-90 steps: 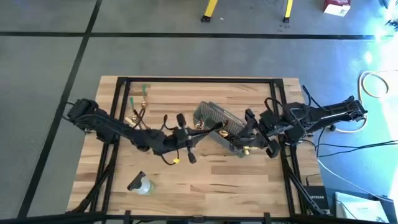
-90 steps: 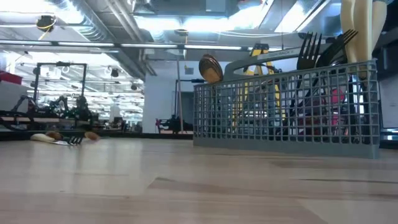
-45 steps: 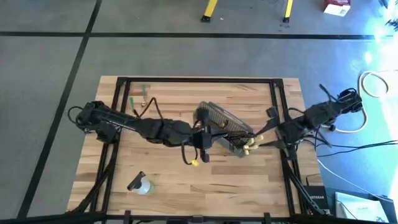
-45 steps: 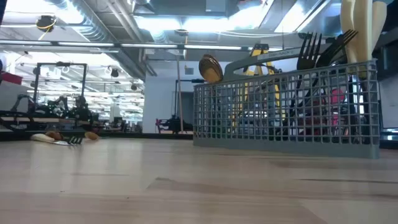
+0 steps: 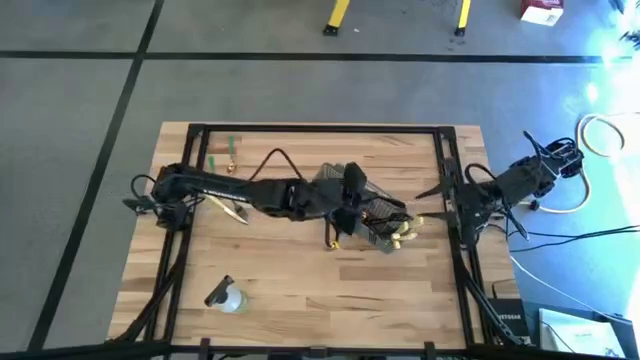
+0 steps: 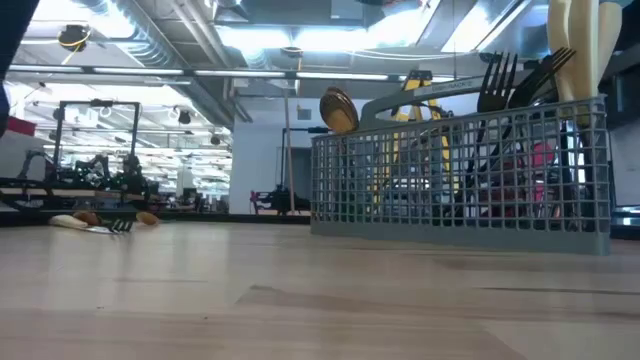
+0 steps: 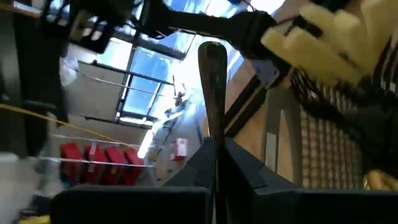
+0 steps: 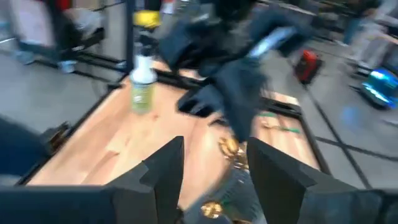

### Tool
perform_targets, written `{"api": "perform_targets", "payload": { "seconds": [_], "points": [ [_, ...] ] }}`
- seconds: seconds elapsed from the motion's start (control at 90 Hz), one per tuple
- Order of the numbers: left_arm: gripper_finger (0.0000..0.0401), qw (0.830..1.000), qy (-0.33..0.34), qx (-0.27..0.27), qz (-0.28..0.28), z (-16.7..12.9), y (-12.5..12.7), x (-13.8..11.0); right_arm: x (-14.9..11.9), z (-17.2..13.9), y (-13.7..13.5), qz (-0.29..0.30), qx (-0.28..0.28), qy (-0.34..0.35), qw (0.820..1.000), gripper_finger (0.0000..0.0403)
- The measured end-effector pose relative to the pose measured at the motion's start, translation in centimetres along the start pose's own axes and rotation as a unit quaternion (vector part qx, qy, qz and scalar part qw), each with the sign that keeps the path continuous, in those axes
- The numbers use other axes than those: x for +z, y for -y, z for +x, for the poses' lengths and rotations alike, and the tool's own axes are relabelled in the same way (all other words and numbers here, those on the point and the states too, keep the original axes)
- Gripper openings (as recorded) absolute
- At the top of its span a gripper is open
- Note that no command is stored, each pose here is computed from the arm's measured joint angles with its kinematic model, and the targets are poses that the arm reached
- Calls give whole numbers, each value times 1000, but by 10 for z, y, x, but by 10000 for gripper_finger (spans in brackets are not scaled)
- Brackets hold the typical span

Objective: Sort silverware
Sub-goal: Put the black fork into the cutlery rack

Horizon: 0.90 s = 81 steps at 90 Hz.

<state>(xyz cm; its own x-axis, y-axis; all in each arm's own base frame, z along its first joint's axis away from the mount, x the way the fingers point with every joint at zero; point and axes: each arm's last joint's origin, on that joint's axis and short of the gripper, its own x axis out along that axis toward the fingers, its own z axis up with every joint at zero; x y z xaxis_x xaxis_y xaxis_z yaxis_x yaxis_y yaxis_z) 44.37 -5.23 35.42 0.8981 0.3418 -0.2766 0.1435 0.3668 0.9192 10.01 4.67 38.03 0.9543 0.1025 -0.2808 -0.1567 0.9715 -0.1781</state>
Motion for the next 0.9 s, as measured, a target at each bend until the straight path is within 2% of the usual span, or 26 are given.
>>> {"api": "perform_targets", "payload": {
  "seconds": [0.078,0.189,0.322,0.511,0.644,0.9],
  "points": [
    [0,998,-1,-7,57,2,5,2,1,-1,2,26,-31,-1,999,159],
    [0,990,7,-18,141,5,11,4,0,3,1,45,-35,-9,998,159],
    [0,970,7,-37,239,13,25,6,-1,12,-4,68,-23,-30,997,159],
    [0,940,-6,-36,340,18,30,5,-4,31,-13,72,-18,-76,994,159],
    [0,913,-27,-54,403,24,36,0,-6,40,-18,63,-14,-96,993,159],
    [0,838,-78,-92,533,36,55,-5,-7,43,-19,71,-15,-102,992,159]
  ]
}}
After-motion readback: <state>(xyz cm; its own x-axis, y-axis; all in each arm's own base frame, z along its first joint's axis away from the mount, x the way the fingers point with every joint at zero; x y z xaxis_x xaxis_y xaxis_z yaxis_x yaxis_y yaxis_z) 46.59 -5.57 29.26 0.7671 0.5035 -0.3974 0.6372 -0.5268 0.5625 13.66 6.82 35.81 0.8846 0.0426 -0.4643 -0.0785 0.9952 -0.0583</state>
